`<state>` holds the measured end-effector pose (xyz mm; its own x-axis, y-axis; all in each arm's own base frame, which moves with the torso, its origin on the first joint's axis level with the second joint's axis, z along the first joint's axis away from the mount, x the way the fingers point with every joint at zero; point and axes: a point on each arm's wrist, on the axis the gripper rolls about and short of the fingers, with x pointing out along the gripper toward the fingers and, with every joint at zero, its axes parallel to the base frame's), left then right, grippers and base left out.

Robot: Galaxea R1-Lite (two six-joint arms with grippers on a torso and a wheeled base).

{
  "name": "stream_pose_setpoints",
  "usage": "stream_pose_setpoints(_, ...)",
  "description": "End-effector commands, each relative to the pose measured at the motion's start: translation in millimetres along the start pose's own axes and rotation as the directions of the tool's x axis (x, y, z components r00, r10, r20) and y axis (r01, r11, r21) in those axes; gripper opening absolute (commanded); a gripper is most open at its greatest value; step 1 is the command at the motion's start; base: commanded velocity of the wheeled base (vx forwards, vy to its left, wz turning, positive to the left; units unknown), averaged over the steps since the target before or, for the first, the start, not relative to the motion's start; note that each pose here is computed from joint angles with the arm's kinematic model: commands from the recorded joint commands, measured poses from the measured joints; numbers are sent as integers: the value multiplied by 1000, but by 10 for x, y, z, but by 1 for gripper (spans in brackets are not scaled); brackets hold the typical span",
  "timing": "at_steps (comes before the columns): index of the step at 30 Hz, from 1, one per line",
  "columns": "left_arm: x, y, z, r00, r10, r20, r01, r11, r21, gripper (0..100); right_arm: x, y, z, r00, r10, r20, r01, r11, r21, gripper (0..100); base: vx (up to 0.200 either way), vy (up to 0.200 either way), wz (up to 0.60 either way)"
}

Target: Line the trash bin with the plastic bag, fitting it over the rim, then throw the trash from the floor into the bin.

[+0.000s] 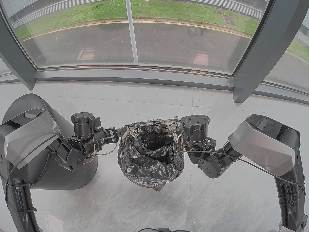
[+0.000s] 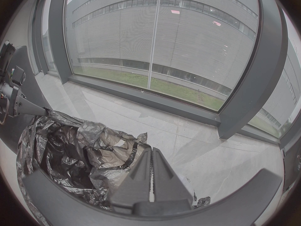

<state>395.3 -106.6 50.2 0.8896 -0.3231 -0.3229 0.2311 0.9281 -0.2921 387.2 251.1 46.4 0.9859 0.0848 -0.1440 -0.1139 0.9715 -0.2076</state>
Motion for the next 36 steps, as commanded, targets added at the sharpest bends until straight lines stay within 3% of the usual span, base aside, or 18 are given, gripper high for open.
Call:
stream_pose_setpoints(1,52,60,-33,1000,16,-1,-16,1000,-8,100,-3,3,1,1000,0,3,0,1000,0,0,0,0,0)
stream_pose_setpoints(12,151,172,-225,998,40,-50,-41,999,-15,100,-4,4,-12,1000,0,0,0,1000,-2,0,0,0,0)
stream_pose_setpoints(13,154,173,-231,998,39,-52,-40,999,-15,100,-4,4,-12,1000,0,0,0,1000,-2,100,0,0,0)
stream_pose_setpoints(19,152,141,-262,998,30,-62,-31,999,-13,100,-11,8,-7,1000,3,2,-3,1000,3,100,0,0,0)
stream_pose_setpoints(29,87,62,-331,996,11,-92,-14,999,-29,100,-22,-7,50,1000,0,14,-1,996,93,100,0,0,0)
stream_pose_setpoints(36,-15,67,-546,992,7,-122,-11,999,-31,100,-88,10,131,1000,11,20,-14,988,154,100,0,0,0)
